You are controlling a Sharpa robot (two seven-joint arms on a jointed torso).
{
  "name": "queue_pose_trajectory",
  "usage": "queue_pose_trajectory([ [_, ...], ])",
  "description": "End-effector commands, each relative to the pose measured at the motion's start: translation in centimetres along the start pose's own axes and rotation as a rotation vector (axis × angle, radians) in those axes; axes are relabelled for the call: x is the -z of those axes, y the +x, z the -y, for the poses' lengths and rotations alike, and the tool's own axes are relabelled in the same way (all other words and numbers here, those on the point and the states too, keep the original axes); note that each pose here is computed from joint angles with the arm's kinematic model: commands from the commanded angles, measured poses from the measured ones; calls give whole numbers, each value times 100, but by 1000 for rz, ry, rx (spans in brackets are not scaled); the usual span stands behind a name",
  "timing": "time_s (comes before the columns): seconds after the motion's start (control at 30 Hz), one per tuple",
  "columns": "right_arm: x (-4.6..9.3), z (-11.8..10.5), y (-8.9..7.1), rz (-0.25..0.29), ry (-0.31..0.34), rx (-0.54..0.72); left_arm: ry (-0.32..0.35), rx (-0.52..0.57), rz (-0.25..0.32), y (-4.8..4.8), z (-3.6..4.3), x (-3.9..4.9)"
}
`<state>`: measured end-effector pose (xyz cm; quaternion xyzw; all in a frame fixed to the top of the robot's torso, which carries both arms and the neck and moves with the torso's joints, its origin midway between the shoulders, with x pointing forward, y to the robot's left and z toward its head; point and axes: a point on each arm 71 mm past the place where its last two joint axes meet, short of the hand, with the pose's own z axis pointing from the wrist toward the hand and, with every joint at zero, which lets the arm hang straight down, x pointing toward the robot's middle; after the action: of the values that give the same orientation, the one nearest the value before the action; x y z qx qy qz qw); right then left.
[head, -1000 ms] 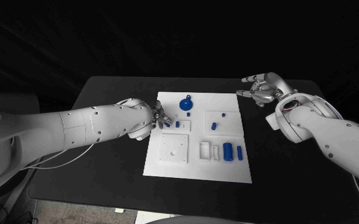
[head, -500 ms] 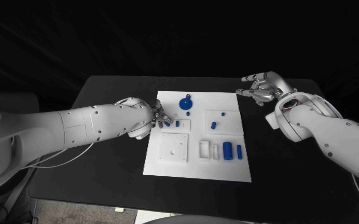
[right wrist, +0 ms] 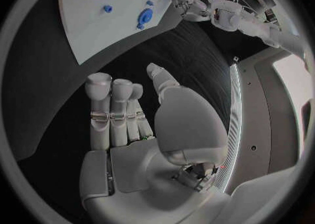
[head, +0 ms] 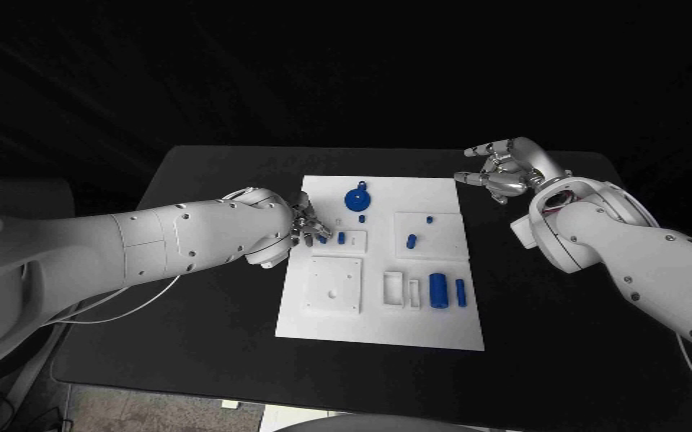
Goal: Assemble the parts on the task board
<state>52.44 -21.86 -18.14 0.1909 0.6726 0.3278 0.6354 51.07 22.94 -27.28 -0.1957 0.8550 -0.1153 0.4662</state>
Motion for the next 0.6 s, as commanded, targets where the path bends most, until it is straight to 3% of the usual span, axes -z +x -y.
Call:
queue_pose_trajectory([
  [0.03, 0, -10, 11, -10, -11, 1, 15, -12, -29, 50, 26, 1],
  [0.6, -1, 0, 8, -9, -9, 1, 12, -14, -35, 46, 17, -10],
])
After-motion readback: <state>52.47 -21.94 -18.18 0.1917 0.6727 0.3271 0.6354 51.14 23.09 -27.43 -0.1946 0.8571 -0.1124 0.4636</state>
